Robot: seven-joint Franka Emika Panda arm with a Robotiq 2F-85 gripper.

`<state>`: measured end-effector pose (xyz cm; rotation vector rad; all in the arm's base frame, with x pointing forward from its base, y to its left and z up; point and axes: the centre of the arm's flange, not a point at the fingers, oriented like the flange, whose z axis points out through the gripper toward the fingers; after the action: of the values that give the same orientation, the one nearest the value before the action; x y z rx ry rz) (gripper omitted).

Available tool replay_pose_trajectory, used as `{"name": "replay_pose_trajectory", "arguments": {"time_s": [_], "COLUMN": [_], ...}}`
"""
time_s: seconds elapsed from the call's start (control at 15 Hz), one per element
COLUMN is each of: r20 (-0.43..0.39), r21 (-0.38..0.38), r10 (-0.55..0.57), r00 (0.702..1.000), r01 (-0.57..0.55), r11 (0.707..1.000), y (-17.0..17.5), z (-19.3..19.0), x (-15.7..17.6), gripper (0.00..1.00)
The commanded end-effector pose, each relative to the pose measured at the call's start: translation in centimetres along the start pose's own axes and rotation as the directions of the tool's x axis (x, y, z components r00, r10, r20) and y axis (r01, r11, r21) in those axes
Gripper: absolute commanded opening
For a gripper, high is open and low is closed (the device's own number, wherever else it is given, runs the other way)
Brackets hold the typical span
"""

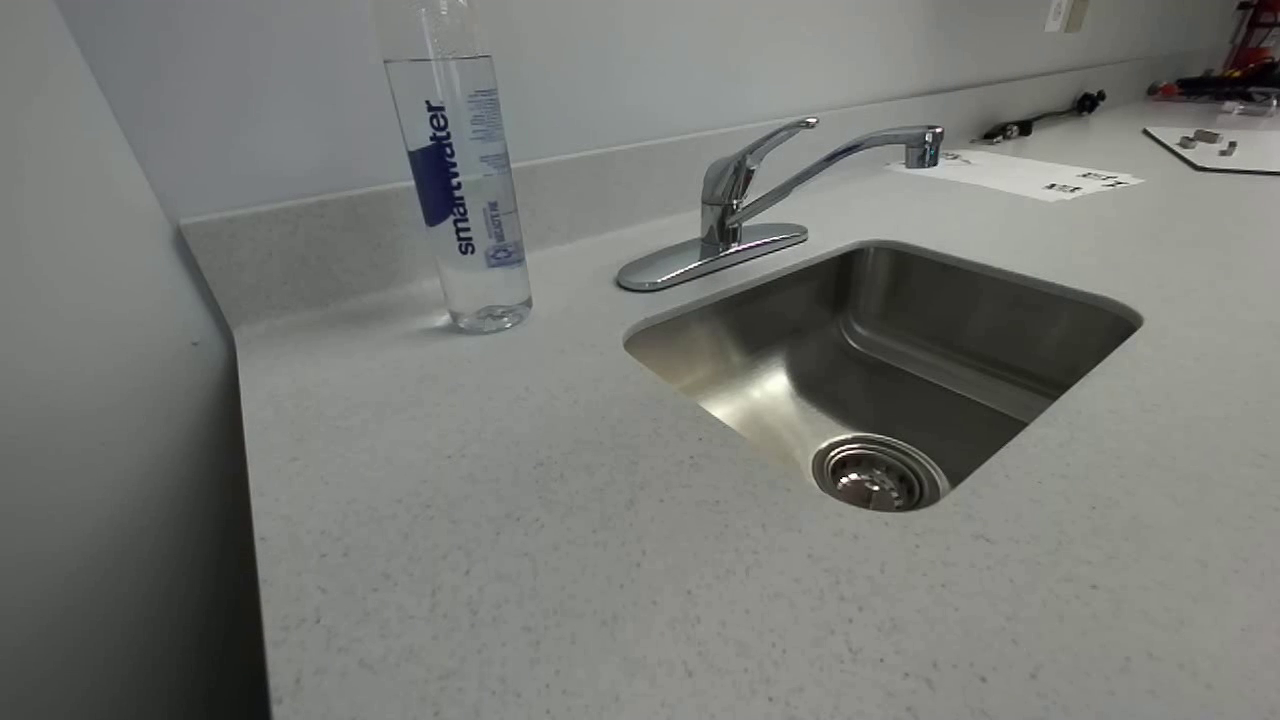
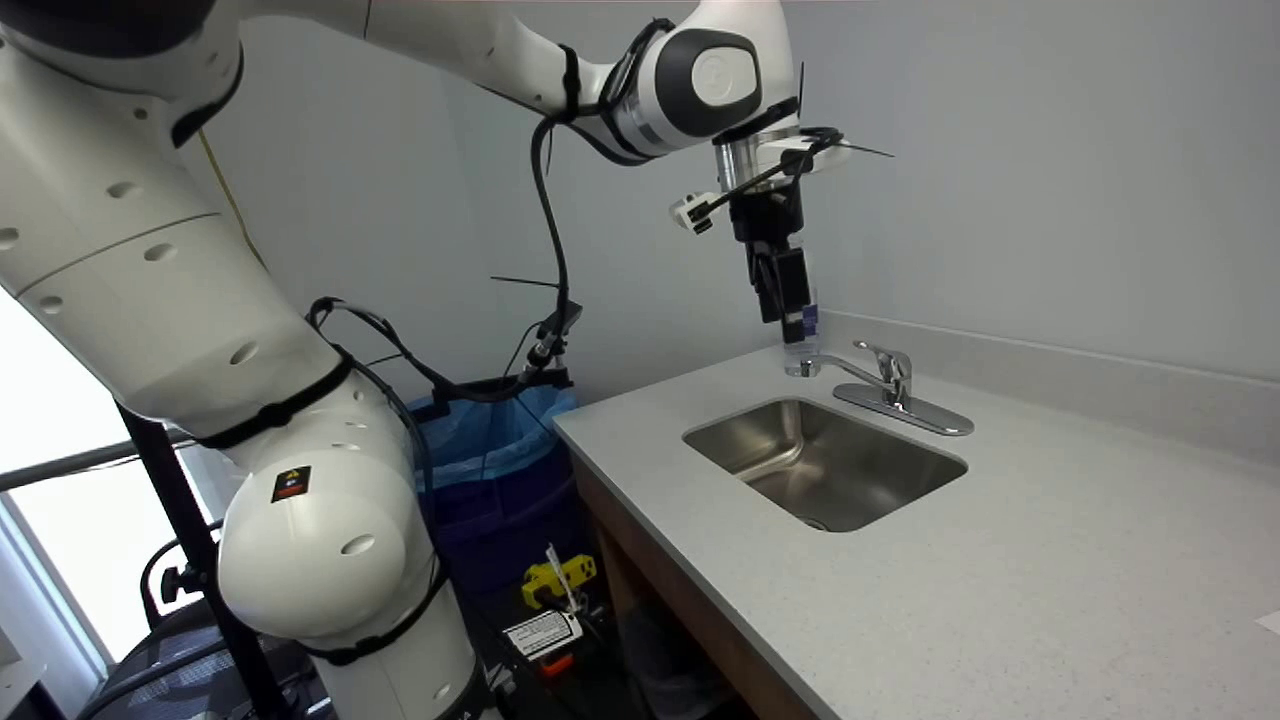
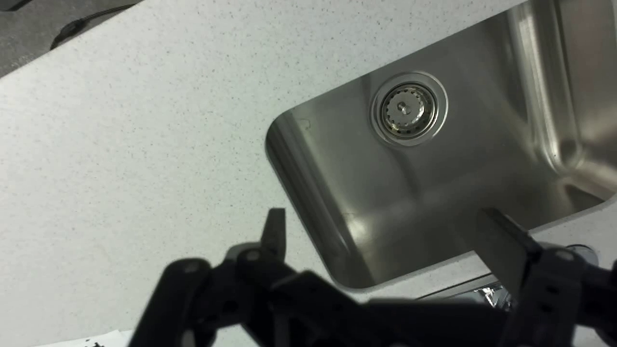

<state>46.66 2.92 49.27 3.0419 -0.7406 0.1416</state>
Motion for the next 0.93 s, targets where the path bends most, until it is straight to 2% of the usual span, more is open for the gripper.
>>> {"name": "replay_pose_trajectory", "arguments": {"time_s": [0.0,0.33,0.4,0.87], "r20": [0.0,0.016,0.047,0.105], "r21": [0.0,-0.024,-0.038,-0.095], "r10": [0.0,-0.01,-0.031,-0.018], "r00": [1.0,1.0,0.998,0.994], "r01": [0.0,0.01,0.033,0.028], "r11": [1.0,1.0,0.999,0.995], "y": [0.0,-1.4,-1.9,-5.7], "z": [0.0,1.4,1.9,5.7], "x": [0.0,1.8,2.3,7.6], "gripper": [1.0,1.0,1.0,1.0]}}
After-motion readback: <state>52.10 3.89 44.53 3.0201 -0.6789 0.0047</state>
